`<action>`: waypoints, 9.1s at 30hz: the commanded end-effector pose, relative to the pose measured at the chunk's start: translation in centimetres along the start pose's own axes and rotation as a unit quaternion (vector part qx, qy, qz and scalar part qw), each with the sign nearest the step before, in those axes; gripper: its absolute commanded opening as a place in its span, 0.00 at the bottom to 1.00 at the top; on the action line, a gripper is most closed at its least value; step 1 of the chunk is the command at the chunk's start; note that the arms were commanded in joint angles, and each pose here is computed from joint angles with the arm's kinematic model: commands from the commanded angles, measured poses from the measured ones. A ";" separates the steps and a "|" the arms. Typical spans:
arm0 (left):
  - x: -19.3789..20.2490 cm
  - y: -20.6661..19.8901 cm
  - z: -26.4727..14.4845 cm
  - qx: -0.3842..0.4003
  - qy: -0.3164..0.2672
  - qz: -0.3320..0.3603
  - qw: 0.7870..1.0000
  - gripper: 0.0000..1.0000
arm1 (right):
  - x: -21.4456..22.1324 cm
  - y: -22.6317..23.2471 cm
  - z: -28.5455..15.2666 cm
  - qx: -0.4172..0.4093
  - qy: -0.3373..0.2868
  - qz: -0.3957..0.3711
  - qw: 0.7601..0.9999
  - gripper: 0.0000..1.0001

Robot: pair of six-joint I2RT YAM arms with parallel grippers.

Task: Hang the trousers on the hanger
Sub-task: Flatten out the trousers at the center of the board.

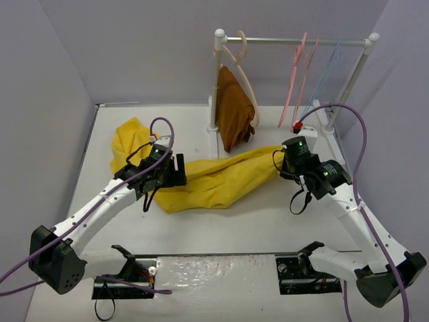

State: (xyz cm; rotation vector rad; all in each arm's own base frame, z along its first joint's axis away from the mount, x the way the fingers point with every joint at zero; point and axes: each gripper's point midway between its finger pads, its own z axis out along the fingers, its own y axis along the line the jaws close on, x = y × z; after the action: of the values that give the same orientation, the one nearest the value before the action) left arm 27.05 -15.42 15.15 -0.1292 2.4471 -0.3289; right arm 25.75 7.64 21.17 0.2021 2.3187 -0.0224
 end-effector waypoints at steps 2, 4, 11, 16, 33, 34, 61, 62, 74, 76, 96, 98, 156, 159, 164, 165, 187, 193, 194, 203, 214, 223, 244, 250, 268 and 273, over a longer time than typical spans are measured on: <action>0.3 5.1 0.9 -0.048 -0.006 -0.124 0.991 0.68 | 3.2 -1.3 0.4 0.010 0.040 -0.033 0.999 0.00; 0.1 6.1 1.7 -0.053 -0.011 -0.159 0.986 0.69 | 3.6 -1.4 0.4 0.007 0.041 -0.037 0.998 0.00; -0.7 7.8 5.4 -0.091 -0.009 -0.186 0.978 0.73 | 4.2 -0.6 0.8 -0.019 0.044 -0.032 0.998 0.00; -0.4 9.4 8.0 -0.108 0.003 -0.202 0.973 0.73 | 4.4 -0.2 0.8 -0.031 0.043 -0.029 0.998 0.00; -18.6 12.8 -12.5 -0.275 -0.143 -0.020 0.951 0.00 | -5.2 -4.8 -3.0 0.055 -0.040 -0.026 0.997 0.00; -18.3 13.2 -12.8 -0.287 -0.126 -0.013 0.949 0.00 | -5.4 -5.3 -3.3 0.064 -0.041 -0.026 0.997 0.00; -2.4 11.9 -1.1 -0.105 -0.011 -0.172 0.979 0.76 | -0.2 -4.6 -0.9 0.043 0.043 -0.011 0.998 0.01; -1.2 12.5 -1.1 -0.117 -0.011 -0.188 0.975 0.75 | -0.1 -4.6 -0.9 0.042 0.042 -0.010 0.998 0.00; 6.0 16.0 0.5 -0.193 -0.011 -0.291 0.937 0.58 | -0.1 -3.4 -0.7 0.006 0.033 -0.012 0.999 0.00; 6.3 16.5 1.3 -0.204 -0.007 -0.289 0.935 0.58 | 0.3 -3.3 -0.4 0.001 0.037 -0.014 0.999 0.00; -9.0 17.8 -1.4 -0.248 -0.082 -0.204 0.943 0.00 | -3.0 -2.8 -0.2 0.006 0.007 -0.025 1.000 0.00; -11.4 18.5 -3.2 -0.272 -0.076 -0.178 0.942 0.00 | -4.6 -3.5 -0.5 0.030 -0.011 -0.028 0.999 0.00; -4.7 5.9 -0.5 -0.057 -0.065 0.005 0.996 0.64 | 4.8 -6.4 10.6 0.105 0.026 0.156 0.982 0.83; -5.2 6.0 -0.1 -0.062 -0.069 0.018 0.996 0.64 | 5.1 -9.2 12.2 0.137 0.048 0.180 0.973 0.82; -5.4 5.8 0.5 -0.051 -0.068 0.042 0.995 0.64 | 5.3 -11.9 13.8 0.138 0.060 0.212 0.966 0.79; -5.2 5.8 0.5 -0.051 -0.066 0.045 0.995 0.64 | 5.6 -12.2 14.2 0.143 0.066 0.212 0.964 0.78; -4.7 6.1 0.3 -0.049 -0.064 0.049 0.996 0.64 | 7.7 -11.8 18.7 0.087 0.083 0.229 0.966 0.47; -4.5 6.1 0.5 -0.049 -0.058 0.049 0.996 0.64 | 6.5 -11.8 18.9 0.086 0.071 0.224 0.968 0.35; -4.5 6.1 0.5 -0.049 -0.058 0.049 0.996 0.64 | 6.2 -11.8 18.9 0.085 0.068 0.224 0.968 0.34; -4.3 6.0 0.8 -0.046 -0.053 0.049 0.996 0.64 | 4.0 -12.2 18.8 0.092 0.042 0.220 0.970 0.01; -4.4 6.1 0.5 -0.050 -0.058 0.047 0.996 0.64 | -5.6 -14.6 17.0 0.137 -0.065 0.220 0.964 0.00; -4.5 6.3 0.2 -0.054 -0.062 0.047 0.995 0.64 | -9.0 -16.6 19.5 0.171 -0.075 0.214 0.959 0.18; -4.6 5.8 -0.3 -0.041 -0.074 0.036 0.996 0.64 | 9.9 -3.1 14.1 0.037 0.101 0.223 0.969 0.73; -3.7 5.9 -0.6 -0.038 -0.066 0.017 0.997 0.64 | 12.4 -7.1 15.4 0.082 0.143 0.272 0.948 0.87; -1.5 8.0 -3.4 -0.072 -0.064 -0.018 0.995 0.64 | 3.9 -6.3 12.6 0.093 0.023 0.150 0.984 0.98; -0.6 8.4 -2.7 -0.079 -0.047 -0.027 0.995 0.64 | 8.8 3.6 10.8 -0.017 0.073 0.062 0.995 0.99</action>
State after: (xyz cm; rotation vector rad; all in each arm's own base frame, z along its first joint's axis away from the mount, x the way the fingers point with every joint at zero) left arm 25.50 -7.05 15.18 -0.2186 2.3914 -0.1535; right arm 30.68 5.46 8.04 0.5361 2.3704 0.0381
